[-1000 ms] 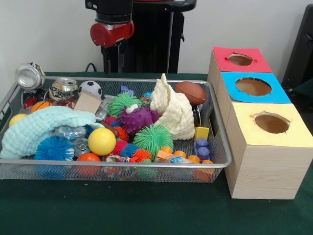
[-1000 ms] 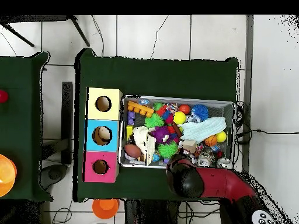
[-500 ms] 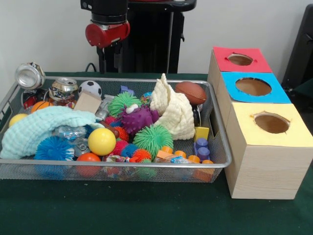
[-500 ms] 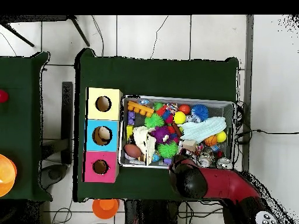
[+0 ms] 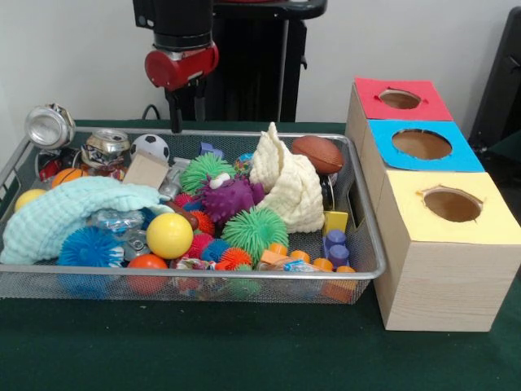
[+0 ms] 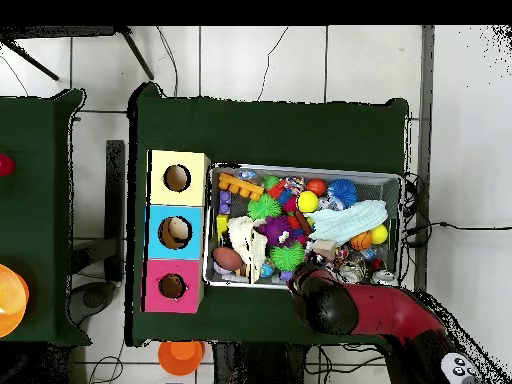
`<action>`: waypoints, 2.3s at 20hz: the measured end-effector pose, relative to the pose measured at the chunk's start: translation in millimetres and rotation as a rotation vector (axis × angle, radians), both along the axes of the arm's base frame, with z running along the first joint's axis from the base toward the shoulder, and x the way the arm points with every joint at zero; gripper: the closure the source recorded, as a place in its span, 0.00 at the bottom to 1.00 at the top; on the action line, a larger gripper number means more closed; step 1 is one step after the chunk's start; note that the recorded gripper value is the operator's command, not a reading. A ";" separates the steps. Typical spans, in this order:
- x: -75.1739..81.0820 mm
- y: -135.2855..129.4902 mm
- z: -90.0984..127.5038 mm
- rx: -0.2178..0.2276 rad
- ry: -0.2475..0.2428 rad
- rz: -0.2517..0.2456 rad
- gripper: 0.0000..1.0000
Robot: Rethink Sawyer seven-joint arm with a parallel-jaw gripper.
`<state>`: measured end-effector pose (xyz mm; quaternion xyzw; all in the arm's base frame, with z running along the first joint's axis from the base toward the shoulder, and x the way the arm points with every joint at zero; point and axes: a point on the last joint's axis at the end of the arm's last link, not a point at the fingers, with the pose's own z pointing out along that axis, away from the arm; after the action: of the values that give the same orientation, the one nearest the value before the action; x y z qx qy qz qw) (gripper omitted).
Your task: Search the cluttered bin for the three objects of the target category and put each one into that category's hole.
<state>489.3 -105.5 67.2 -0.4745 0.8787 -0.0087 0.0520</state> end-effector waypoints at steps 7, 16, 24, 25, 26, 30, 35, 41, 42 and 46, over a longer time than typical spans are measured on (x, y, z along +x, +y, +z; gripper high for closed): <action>3.4 -3.2 -7.7 0.053 -0.013 -0.020 0.00; -10.9 5.5 -13.0 0.192 0.005 -0.074 0.00; -42.6 33.9 -20.8 0.267 0.071 -0.057 0.00; -45.3 37.3 -21.2 0.275 0.076 -0.053 0.00; -47.1 39.7 -21.4 0.280 0.079 -0.051 0.00; -52.2 53.1 -23.0 0.317 0.068 -0.043 0.00; -46.2 61.6 -24.2 0.358 -0.020 -0.064 0.00; -34.0 61.7 -19.5 0.406 -0.149 -0.108 0.00; -32.7 61.4 -19.3 0.408 -0.157 -0.112 0.00; -28.6 62.1 -18.9 0.417 -0.184 -0.120 0.00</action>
<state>460.7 -43.4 48.3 -0.3973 0.8797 0.1268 0.2284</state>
